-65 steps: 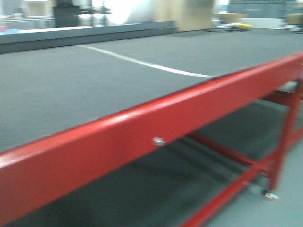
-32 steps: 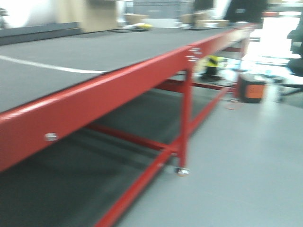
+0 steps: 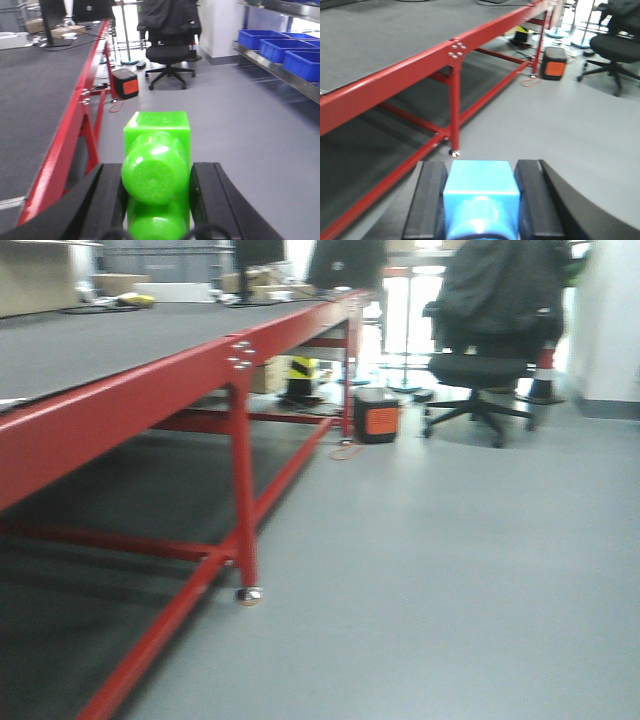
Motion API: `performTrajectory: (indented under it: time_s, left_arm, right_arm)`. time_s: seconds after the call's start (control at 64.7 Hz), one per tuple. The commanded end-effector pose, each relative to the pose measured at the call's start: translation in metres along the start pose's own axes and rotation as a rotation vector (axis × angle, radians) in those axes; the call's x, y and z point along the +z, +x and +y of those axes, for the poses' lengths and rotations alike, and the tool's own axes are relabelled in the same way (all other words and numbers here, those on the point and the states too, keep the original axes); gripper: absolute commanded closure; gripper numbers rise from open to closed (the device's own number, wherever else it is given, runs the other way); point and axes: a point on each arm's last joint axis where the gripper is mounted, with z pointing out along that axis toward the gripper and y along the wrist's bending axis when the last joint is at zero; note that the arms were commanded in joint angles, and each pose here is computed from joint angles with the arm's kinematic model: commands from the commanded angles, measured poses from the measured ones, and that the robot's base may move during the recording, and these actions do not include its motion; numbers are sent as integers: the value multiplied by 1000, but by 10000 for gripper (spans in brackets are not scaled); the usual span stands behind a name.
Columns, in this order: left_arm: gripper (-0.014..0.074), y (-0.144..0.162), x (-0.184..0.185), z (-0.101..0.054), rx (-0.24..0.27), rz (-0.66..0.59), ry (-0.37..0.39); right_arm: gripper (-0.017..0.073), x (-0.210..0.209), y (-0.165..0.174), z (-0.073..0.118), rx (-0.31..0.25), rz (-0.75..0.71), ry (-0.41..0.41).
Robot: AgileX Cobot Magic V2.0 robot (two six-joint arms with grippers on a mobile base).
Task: Grab block from conveyor and place in blue bin
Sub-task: 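Drive the base away from the conveyor holding both blocks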
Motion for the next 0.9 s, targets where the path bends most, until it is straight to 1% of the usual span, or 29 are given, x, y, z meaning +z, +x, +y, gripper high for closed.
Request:
performTrajectory:
  time_s: [0.0, 0.882]
  left_arm:
    - [704, -2, -2, -1, -9, -22, 5]
    - [704, -2, -2, -1, -9, -22, 5]
  right_arm:
    - [709, 0, -1, 0, -8, -21, 6]
    - [709, 0, -1, 0, -8, -21, 6]
